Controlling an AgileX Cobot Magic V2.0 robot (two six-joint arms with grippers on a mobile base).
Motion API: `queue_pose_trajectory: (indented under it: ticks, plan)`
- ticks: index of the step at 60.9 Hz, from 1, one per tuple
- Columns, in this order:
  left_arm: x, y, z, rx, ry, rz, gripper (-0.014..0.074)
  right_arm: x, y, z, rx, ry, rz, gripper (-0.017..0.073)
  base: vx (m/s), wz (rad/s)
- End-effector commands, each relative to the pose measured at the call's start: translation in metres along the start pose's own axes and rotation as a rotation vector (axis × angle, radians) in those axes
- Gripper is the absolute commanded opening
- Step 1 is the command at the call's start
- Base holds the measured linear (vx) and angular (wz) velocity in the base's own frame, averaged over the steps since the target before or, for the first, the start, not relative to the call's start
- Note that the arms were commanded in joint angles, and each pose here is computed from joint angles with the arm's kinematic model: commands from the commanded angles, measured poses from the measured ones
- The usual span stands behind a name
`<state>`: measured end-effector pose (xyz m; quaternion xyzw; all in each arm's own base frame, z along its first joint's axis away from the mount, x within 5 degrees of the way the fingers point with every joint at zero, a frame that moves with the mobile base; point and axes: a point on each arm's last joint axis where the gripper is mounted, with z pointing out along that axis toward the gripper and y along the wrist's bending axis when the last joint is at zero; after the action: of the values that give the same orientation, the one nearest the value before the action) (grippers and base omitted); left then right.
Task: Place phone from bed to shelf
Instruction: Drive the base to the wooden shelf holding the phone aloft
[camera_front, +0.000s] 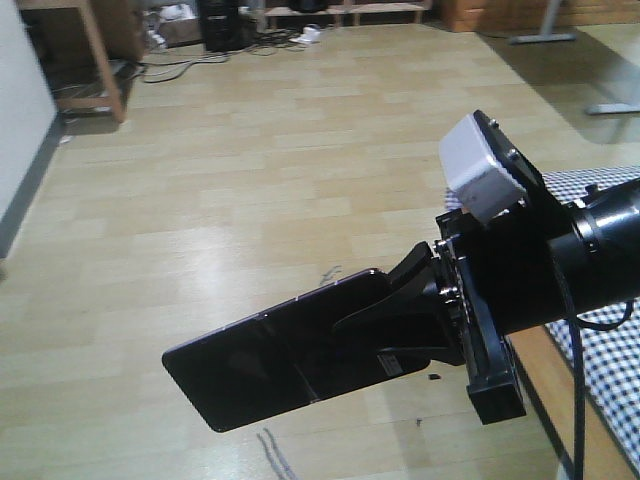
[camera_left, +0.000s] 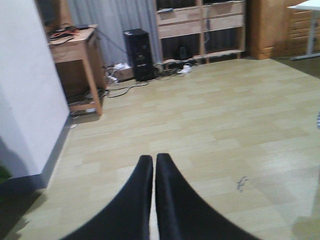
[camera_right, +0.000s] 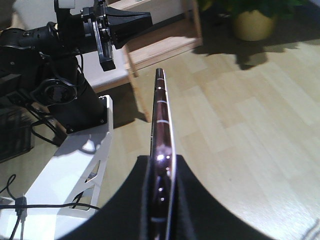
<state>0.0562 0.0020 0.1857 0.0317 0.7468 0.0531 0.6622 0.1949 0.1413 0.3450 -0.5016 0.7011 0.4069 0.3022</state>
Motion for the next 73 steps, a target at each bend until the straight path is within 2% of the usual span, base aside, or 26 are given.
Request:
queue_pose_trajectory:
  ticks: [1,20,73]
  plan:
    - [-0.0142,0.0016,-0.0030,-0.010,-0.107,-0.014,0.0001,-0.0141,0.0172,-0.0085,-0.078,-0.076,-0.022,-0.0002,-0.13,0.47]
    - [-0.0142,0.0016,-0.0030,-0.010,-0.107,-0.014,0.0001,-0.0141,0.0172,-0.0085,-0.078,-0.076,-0.022,-0.0002,-0.07,0.26]
    - [-0.0142,0.0016,-0.0030,-0.010,-0.107,-0.014,0.0001,-0.0141,0.0172,-0.0085,-0.078,-0.076,-0.022,-0.0002,0.06,0.03]
